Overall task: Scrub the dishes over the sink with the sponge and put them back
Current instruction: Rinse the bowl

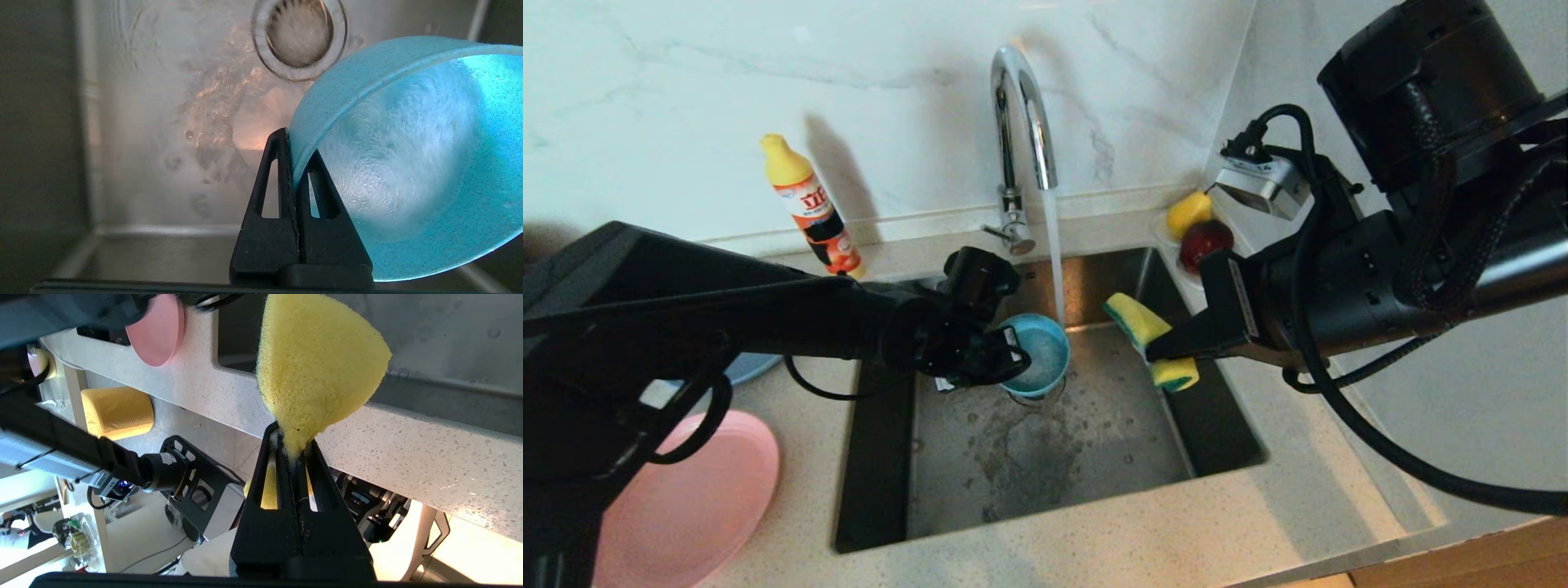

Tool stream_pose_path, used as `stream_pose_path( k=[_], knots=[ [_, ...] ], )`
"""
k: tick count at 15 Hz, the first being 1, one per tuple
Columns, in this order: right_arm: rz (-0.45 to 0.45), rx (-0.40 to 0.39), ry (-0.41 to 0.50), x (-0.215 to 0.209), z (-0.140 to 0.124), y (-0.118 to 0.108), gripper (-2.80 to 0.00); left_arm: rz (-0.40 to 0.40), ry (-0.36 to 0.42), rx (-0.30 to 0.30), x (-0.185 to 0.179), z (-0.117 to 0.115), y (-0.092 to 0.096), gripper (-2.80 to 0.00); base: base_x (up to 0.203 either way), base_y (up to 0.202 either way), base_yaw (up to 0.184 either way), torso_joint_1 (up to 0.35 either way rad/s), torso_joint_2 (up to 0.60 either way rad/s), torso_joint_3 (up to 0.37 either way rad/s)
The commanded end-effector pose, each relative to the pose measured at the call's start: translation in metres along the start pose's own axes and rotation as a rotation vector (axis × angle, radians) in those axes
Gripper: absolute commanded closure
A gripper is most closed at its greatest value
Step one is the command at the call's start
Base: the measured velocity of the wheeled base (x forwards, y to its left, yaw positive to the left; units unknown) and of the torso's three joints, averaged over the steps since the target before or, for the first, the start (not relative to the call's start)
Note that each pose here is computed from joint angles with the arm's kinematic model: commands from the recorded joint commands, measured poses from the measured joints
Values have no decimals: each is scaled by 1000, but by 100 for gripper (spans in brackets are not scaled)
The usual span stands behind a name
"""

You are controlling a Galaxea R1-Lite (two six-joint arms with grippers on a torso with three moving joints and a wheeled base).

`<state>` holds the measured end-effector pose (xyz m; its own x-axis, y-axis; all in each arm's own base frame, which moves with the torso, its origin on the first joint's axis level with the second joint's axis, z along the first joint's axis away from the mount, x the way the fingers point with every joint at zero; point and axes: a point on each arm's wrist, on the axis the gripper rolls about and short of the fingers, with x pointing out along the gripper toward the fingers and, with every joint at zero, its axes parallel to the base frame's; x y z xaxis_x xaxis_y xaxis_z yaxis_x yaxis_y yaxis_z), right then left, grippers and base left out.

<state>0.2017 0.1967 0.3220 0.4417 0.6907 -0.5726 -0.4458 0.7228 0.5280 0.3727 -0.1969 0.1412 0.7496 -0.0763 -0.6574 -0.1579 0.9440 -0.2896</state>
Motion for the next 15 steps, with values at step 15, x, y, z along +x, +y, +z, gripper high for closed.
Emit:
stream_pose_path(
  k=[15],
  knots=[
    [-14,10,23,5,-3,-3,0,-171,-837,78,-171,49,65,0,0,0,0,0,0,0]
  ],
)
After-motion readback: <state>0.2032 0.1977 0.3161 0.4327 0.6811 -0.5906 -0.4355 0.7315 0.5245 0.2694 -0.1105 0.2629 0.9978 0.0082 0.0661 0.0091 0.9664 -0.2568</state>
